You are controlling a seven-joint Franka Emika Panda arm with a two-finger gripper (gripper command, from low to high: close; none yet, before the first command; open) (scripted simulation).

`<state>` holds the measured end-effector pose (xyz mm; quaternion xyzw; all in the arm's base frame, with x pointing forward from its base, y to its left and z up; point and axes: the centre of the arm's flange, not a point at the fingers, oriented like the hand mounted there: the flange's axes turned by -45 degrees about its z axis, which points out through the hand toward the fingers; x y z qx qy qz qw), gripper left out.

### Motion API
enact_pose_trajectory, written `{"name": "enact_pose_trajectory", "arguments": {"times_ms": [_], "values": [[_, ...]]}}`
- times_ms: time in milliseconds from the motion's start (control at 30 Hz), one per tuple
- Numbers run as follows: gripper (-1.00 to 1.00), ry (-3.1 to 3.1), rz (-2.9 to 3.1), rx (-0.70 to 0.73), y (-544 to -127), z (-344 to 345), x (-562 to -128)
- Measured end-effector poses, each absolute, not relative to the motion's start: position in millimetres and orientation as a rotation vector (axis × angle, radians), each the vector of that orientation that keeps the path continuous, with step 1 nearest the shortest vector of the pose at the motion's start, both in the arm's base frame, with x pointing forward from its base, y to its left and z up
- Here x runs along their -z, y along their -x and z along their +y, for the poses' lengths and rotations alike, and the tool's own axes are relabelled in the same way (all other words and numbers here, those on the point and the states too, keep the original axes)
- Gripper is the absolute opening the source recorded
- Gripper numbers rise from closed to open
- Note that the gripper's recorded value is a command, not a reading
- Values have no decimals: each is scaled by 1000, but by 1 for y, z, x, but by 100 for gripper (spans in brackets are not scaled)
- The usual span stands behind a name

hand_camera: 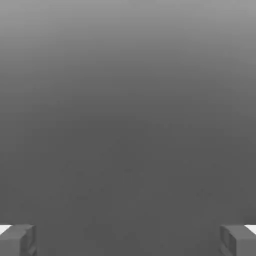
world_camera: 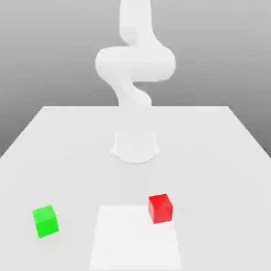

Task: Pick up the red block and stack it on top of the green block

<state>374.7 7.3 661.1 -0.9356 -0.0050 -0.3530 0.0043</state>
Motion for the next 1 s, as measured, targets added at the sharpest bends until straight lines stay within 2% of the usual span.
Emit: {"name": "enact_pose_trajectory", "arguments": {"times_ms": [133,300,433,567,633,800,833,1000], "values": [[0,3001,-88,882,-411,23,-562],[0,3065,-181,600,-422,41,-437],[0,3101,-262,355,-403,54,-336],[0,3119,-351,81,-358,63,-234],[0,3120,-370,20,-347,65,-200],[0,3119,-376,1,-342,65,-152],[-100,3119,-376,0,-341,65,-146],[-100,3119,-377,0,-341,65,-146]]}}
